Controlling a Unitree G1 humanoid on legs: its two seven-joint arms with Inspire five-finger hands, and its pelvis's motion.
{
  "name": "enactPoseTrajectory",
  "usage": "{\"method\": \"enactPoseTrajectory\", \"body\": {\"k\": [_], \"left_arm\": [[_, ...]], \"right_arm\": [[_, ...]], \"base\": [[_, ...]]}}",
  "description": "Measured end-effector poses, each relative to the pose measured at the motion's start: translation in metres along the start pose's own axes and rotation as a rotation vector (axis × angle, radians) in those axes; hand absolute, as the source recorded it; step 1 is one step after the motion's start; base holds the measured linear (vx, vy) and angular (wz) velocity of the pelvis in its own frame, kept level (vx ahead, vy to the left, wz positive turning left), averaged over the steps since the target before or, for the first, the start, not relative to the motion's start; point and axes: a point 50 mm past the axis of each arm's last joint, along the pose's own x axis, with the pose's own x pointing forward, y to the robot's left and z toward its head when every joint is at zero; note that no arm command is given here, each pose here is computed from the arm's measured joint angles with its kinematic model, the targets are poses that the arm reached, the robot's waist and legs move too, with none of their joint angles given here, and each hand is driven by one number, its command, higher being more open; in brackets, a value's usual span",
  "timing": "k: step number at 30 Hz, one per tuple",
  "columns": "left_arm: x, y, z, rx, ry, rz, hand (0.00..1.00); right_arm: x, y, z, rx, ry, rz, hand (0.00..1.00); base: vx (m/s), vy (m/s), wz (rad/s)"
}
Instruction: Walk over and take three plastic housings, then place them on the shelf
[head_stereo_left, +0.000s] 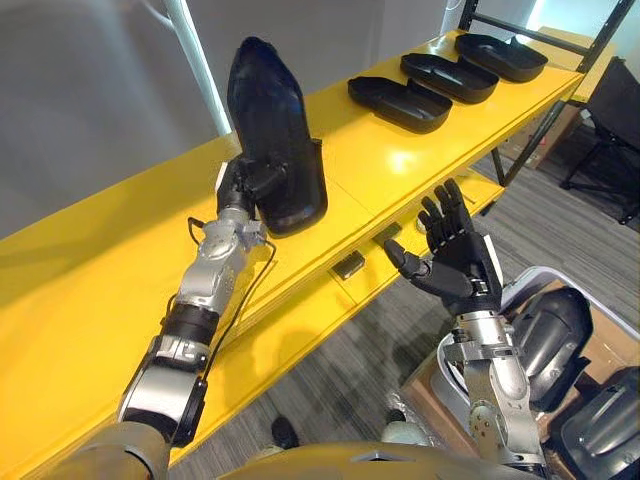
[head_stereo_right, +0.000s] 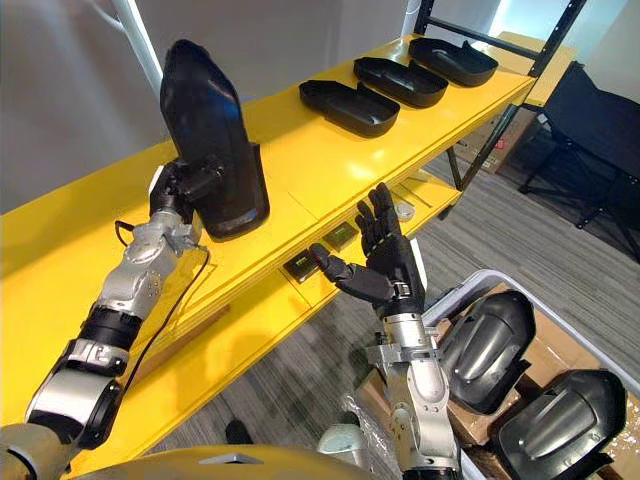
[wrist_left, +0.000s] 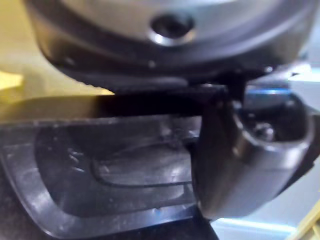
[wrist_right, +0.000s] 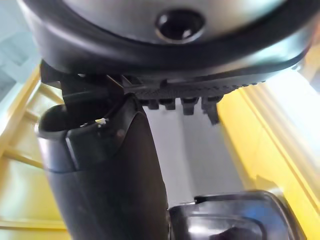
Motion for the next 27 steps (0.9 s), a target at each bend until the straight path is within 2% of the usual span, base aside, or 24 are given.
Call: {"method": "enactPoseTrajectory", "body": {"k": [7,8,12,15,27], "left_arm": [[0.01,0.011,-0.005,-0.05,0.119,0.072,0.0],[0.01,0.012,-0.008,-0.052,0.131,0.067,1.0],[0.01,0.013,-0.017,-0.072,0.189,0.04,1.0],[0.006,0.019,-0.037,-0.056,0.292,0.074,1.0],[0.005,0.018,-0.039,0.006,0.276,0.158,1.0]], "right_arm": [[0.002,0.005,-0.004,0.012,0.027,0.019,1.0],[0.002,0.006,-0.005,0.012,0.031,0.025,1.0],[0.003,0.011,-0.007,0.02,0.047,0.039,1.0],[0.003,0.017,-0.01,0.033,0.057,0.06,1.0],[0.002,0.018,-0.015,0.022,0.097,0.078,1.0]], "base": [[0.0,0.001,0.0],[0.0,0.0,0.0],[0.0,0.0,0.0],[0.0,0.0,0.0],[0.0,0.001,-0.01]]}}
